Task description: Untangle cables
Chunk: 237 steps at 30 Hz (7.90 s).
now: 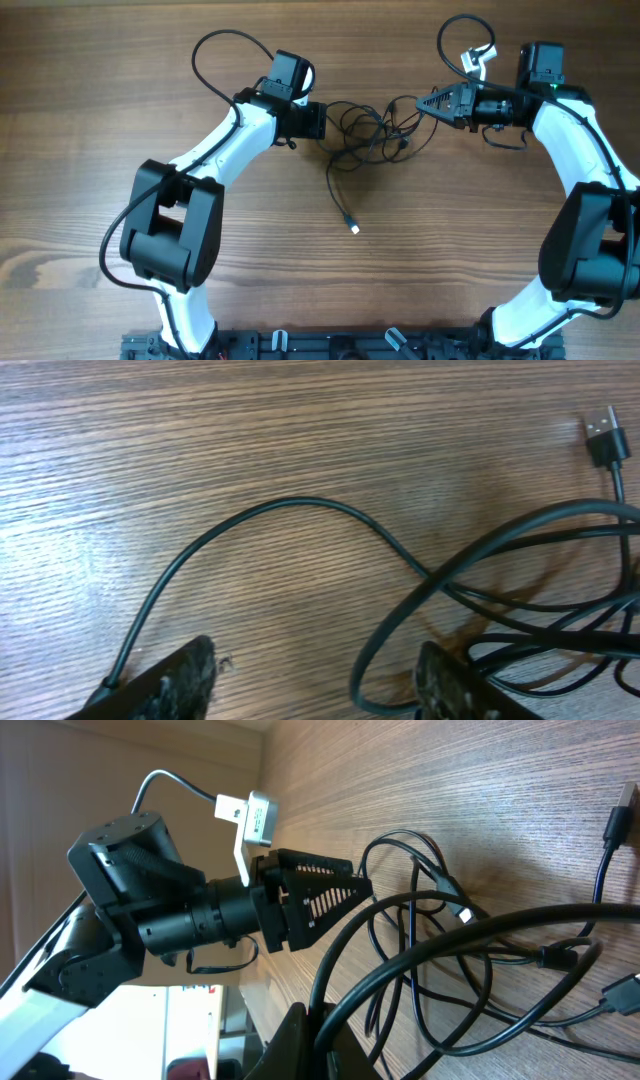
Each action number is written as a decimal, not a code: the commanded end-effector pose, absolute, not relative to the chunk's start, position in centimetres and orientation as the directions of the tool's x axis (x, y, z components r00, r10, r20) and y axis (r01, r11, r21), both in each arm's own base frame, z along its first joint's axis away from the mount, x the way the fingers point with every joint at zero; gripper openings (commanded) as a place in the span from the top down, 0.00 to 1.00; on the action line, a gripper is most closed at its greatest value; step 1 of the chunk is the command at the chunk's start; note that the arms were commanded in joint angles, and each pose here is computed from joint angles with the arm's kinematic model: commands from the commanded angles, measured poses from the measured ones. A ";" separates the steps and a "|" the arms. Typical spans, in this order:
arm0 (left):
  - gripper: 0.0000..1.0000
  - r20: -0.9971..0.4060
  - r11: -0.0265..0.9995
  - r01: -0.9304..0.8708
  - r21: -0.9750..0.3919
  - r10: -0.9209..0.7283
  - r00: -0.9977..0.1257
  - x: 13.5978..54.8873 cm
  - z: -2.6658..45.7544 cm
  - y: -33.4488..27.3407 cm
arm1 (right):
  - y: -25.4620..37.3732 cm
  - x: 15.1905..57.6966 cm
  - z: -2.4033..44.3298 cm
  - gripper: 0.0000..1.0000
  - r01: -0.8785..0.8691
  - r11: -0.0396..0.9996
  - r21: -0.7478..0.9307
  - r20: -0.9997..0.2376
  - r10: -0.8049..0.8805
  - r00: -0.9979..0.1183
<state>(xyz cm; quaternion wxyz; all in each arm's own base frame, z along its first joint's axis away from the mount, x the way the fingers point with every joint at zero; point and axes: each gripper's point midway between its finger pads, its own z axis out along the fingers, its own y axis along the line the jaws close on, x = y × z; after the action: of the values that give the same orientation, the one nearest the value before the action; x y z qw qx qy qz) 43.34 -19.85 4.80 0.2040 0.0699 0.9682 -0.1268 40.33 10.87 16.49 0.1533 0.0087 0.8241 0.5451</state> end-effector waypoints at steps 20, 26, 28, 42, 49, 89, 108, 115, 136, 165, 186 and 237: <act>0.96 -0.309 0.858 -0.485 -0.167 -0.513 -0.801 43.3 6.3 -0.8 | 6.1 40.9 8.5 0.96 0.266 0.781 0.565 -0.111 0.391 -0.914; 0.92 -0.242 0.789 -0.569 -0.231 -0.613 -0.752 42.6 5.7 2.5 | 5.6 40.3 8.0 0.96 0.289 0.798 0.528 -0.096 0.395 -0.914; 0.75 -0.242 0.791 -0.567 -0.231 -0.611 -0.753 42.6 5.7 2.4 | 7.4 40.1 9.0 0.96 0.171 0.771 0.613 -0.116 0.302 -0.946; 0.00 -0.224 0.810 -0.509 -0.290 -0.575 -0.787 42.8 5.9 2.5 | 15.6 40.2 28.7 0.95 -0.547 0.448 0.707 -0.658 0.132 -0.742; 0.00 -0.263 0.816 -0.535 -0.220 -0.578 -0.773 42.7 5.7 4.0 | 19.7 34.5 46.7 0.96 -0.913 0.278 0.299 -0.941 0.243 -0.234; 0.00 -0.282 0.845 -0.156 -0.512 -0.337 -0.898 44.3 8.1 -2.7 | 34.6 35.4 -0.2 0.10 0.108 0.720 0.686 0.029 0.121 -0.992; 0.00 -0.246 0.812 -0.484 -0.326 -0.567 -0.786 43.6 6.3 2.8 | 31.6 40.7 10.9 0.00 -0.303 0.937 0.171 -0.394 -0.217 -0.893; 0.00 -0.246 0.812 -0.484 -0.326 -0.567 -0.786 43.6 6.3 2.8 | 32.8 34.4 7.8 0.00 -0.289 0.907 0.306 -0.157 -0.251 -0.955; 0.00 -0.246 0.812 -0.484 -0.325 -0.567 -0.786 43.6 6.3 2.8 | 35.7 39.3 2.5 0.95 -0.234 0.972 0.033 -0.590 -0.170 -0.789; 0.00 -0.265 0.842 -0.394 -0.368 -0.502 -0.823 44.1 6.7 1.5 | 36.4 40.7 14.3 0.00 -0.333 0.853 0.402 -0.603 -0.027 -0.797; 0.00 -0.271 0.845 -0.387 -0.370 -0.496 -0.825 44.3 6.8 1.3 | 21.1 46.1 10.4 0.00 -0.124 0.951 -0.283 -0.681 -0.290 -0.673; 0.00 -0.353 0.896 -0.389 -0.212 -0.442 -0.825 44.4 6.3 4.0 | 45.8 38.3 5.3 0.57 -0.159 0.597 0.787 -0.347 0.215 -0.913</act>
<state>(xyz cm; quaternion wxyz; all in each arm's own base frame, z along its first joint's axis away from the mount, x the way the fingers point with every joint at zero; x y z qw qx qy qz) 44.45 3.24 7.05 0.2032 -0.2029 0.9543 -0.0822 38.71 45.53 8.45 0.2494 -0.0543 0.8519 0.4574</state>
